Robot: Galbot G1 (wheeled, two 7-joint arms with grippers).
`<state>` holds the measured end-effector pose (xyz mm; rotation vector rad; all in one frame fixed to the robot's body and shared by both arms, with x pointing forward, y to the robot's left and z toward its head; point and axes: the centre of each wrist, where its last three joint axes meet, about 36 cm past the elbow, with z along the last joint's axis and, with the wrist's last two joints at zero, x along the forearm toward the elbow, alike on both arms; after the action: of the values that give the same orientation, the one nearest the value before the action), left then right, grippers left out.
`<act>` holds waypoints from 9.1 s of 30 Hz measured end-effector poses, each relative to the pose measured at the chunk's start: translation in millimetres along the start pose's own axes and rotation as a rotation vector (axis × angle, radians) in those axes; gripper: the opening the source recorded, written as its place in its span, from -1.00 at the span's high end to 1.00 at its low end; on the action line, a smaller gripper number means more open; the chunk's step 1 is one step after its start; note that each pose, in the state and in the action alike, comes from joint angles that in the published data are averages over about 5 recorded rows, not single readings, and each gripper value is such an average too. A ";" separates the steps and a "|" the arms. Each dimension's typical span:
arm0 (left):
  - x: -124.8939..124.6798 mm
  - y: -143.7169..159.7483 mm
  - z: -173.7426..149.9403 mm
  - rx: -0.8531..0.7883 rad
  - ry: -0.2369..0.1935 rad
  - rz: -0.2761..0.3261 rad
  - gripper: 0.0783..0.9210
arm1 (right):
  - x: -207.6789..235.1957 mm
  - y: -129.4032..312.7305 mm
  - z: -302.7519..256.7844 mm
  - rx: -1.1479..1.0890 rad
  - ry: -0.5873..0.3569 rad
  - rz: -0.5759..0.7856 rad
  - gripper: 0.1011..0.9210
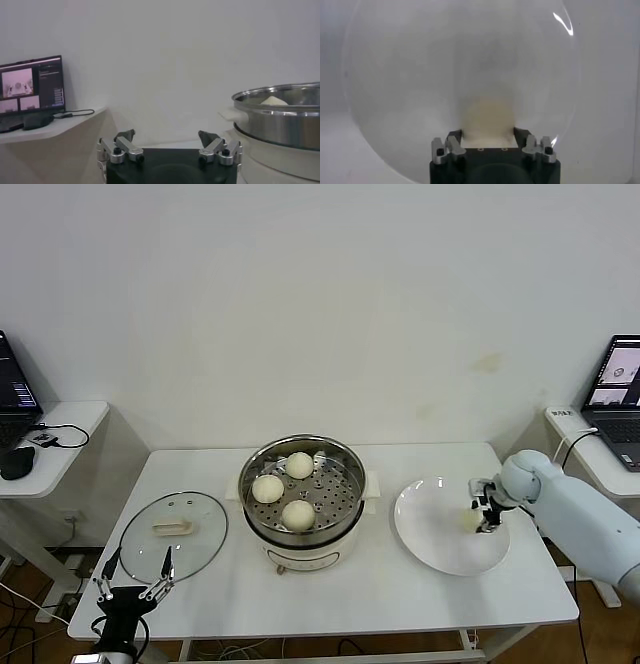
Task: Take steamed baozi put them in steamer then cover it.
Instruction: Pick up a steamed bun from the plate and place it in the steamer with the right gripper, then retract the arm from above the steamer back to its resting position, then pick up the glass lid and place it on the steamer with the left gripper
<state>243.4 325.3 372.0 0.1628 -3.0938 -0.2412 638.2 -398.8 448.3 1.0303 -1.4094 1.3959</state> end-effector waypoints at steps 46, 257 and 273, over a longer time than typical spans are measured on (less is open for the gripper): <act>-8.2 1.6 -13.3 -0.004 -0.044 -0.006 -0.77 | 216.4 -53.5 -257.0 0.048 -0.348 0.102 -0.08; -167.5 -60.0 -104.6 -1.312 -0.205 0.115 0.83 | -14.3 389.7 -39.9 -1.088 -0.824 1.148 -0.76; -191.8 -162.2 -127.1 -1.354 -0.158 0.107 0.83 | -30.0 394.6 -55.0 -1.050 -0.756 1.144 -0.76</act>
<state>455.8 167.0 467.3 -0.0800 -2.3178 -2.1858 268.6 -334.2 310.7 -0.0993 -3.0764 0.5808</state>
